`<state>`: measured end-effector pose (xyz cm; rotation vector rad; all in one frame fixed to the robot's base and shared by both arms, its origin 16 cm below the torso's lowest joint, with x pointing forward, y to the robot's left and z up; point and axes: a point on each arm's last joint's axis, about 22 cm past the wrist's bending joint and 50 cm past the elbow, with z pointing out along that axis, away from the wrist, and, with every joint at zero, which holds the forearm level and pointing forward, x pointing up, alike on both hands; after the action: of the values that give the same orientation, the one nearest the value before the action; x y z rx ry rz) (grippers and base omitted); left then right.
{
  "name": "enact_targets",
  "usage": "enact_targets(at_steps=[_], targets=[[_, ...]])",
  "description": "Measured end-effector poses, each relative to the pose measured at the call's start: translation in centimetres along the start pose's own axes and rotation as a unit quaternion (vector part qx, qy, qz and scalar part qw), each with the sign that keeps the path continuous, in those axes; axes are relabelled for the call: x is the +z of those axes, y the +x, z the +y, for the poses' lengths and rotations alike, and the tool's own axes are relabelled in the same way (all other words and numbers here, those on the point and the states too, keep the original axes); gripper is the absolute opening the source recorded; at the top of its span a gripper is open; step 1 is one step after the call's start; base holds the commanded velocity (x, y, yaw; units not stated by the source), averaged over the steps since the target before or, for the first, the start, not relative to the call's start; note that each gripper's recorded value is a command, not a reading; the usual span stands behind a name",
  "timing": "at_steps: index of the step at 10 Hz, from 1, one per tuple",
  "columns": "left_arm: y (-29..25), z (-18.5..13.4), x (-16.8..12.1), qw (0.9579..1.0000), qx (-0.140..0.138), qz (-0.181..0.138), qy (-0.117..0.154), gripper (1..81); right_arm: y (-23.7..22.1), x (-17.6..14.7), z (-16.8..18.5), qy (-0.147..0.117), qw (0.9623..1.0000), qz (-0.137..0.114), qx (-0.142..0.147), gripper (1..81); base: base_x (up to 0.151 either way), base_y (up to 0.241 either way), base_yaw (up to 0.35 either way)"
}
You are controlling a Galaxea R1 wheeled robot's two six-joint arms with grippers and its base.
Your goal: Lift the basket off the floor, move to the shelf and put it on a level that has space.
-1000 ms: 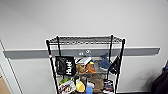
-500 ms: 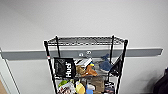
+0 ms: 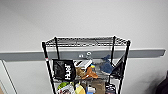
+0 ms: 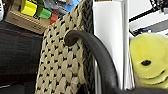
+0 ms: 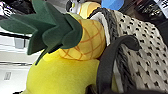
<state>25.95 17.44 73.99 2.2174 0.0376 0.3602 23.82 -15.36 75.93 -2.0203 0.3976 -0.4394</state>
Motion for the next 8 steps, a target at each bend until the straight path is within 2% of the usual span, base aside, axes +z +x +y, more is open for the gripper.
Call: enact_targets(at_steps=[8], targets=[[0.0, -0.02, -0.02, 1.0, 0.0, 0.0, 0.0, 1.0, -0.02, 0.01, 0.01, 0.0, 1.0, 0.0, 0.0, 1.0, 0.088, 0.0, 0.0]])
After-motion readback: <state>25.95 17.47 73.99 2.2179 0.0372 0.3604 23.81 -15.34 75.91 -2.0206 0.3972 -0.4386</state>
